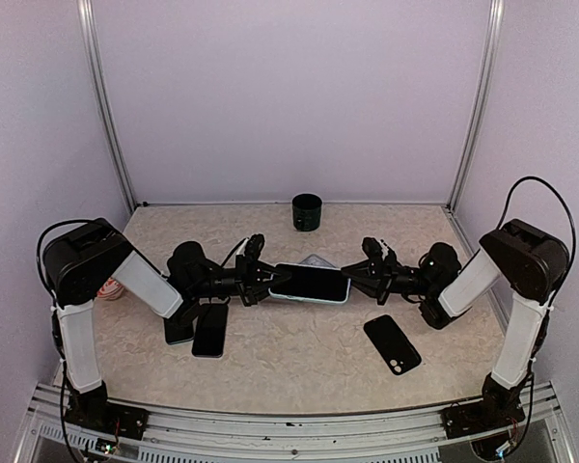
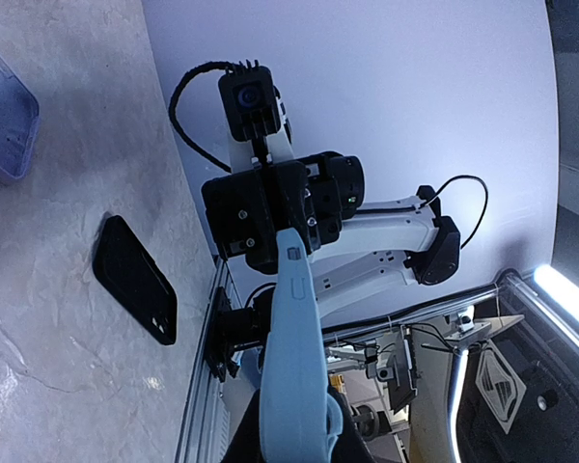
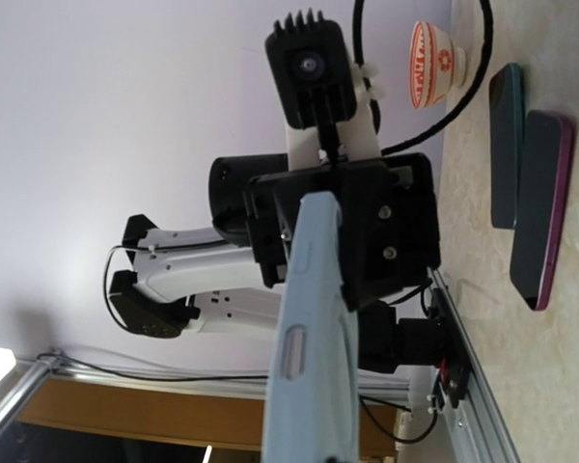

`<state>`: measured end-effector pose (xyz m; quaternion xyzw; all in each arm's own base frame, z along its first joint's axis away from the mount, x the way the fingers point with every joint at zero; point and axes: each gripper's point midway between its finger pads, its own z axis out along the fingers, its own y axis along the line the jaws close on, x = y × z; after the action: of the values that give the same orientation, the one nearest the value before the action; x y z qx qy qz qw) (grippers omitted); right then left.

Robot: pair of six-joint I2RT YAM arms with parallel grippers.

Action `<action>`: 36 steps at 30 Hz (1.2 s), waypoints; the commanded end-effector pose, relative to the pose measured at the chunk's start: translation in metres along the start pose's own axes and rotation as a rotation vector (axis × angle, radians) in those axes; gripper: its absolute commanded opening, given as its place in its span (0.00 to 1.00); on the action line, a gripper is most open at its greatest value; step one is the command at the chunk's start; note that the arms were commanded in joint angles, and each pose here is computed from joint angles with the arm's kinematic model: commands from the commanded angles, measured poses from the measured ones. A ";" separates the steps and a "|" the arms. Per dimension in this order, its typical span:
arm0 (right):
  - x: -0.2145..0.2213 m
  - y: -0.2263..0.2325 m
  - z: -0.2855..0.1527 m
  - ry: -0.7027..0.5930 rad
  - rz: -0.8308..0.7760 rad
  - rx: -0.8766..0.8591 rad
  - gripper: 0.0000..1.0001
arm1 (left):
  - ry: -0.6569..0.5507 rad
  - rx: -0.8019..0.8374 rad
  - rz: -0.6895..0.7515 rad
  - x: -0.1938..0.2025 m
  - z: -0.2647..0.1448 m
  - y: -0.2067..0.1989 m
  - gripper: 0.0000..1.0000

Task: Put the phone into the phone case
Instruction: Press the bottom right corner of the phone case, then pass from the left arm to the right

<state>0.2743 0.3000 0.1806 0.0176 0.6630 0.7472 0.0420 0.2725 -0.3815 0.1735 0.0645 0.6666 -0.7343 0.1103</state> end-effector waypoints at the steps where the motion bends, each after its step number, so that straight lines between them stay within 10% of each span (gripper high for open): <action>1: -0.002 0.049 -0.019 -0.052 -0.162 -0.150 0.05 | -0.036 0.085 0.139 -0.014 -0.003 -0.029 0.00; 18: -0.012 0.051 -0.041 -0.114 -0.205 -0.097 0.25 | -0.036 0.082 0.138 -0.013 -0.003 -0.027 0.00; 36: -0.024 0.023 0.005 0.032 -0.505 0.448 0.60 | 0.063 0.051 0.258 0.002 0.018 -0.039 0.00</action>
<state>0.3115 0.2946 0.2520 -0.1191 0.7385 0.6123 0.2559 0.2734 -0.3864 0.1752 0.1019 0.6666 -0.7257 0.1361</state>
